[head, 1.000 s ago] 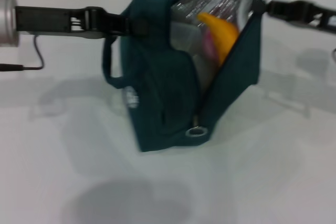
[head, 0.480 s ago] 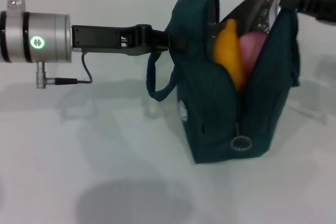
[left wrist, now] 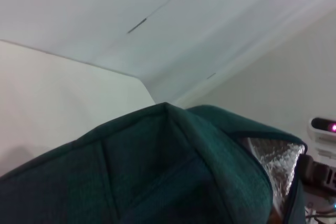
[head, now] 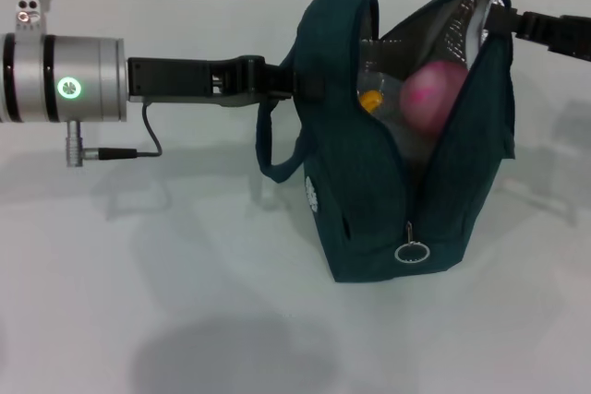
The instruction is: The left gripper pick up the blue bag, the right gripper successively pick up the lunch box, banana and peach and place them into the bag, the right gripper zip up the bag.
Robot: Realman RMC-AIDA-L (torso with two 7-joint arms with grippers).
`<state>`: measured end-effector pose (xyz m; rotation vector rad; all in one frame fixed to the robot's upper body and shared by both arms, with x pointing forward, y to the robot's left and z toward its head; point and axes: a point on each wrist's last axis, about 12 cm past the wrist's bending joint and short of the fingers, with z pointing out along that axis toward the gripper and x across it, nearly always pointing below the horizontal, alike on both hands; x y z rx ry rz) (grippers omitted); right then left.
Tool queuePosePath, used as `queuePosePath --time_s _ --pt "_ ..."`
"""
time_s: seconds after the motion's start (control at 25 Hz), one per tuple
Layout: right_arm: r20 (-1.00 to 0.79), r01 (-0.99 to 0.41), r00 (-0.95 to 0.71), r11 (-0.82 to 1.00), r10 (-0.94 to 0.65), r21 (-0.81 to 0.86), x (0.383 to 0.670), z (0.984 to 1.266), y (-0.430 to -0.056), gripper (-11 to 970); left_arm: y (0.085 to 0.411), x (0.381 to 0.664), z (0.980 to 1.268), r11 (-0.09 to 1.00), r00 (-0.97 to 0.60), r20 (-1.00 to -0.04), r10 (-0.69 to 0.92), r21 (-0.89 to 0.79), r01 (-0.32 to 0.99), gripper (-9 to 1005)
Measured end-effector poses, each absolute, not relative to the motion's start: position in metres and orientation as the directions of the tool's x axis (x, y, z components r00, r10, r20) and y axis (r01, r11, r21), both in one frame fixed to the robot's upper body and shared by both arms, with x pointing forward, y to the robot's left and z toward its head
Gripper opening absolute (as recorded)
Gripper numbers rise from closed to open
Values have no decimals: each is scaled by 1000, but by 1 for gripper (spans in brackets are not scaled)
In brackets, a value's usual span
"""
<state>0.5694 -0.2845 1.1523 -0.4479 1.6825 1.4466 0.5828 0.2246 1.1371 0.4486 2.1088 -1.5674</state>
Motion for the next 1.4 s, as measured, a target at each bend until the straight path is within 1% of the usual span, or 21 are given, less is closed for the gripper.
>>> queuePosePath --time_s 0.4,0.6,0.8,0.92,1.04,1.16,1.4 --pt "-788 -743 -541 272 292 611 561 1150 -294 89 225 582 1136 291 -837 -547 -16 -804 519 36" --pt "-787 -742 -536 275 305 612 557 1148 -298 289 226 582 1137 290 -837 -547 -18 -804 519 36" --pt "-788 -746 -529 269 315 609 549 1145 -304 467 225 581 1136 289 -839 -544 -18 -806 517 36" --pt "-802 -771 -496 257 331 583 539 1145 -311 596 223 580 1135 287 -839 -543 -18 -807 516 36" --pt "-839 -824 -436 229 324 517 522 1144 -317 736 222 580 1134 287 -840 -543 -21 -808 515 36" --pt "-883 -873 -375 212 284 439 504 1136 -318 744 221 580 1133 285 -840 -542 -23 -809 514 36" --pt "-944 -927 -304 190 132 325 473 1096 -300 755 221 578 1130 289 -841 -540 -31 -811 510 36"
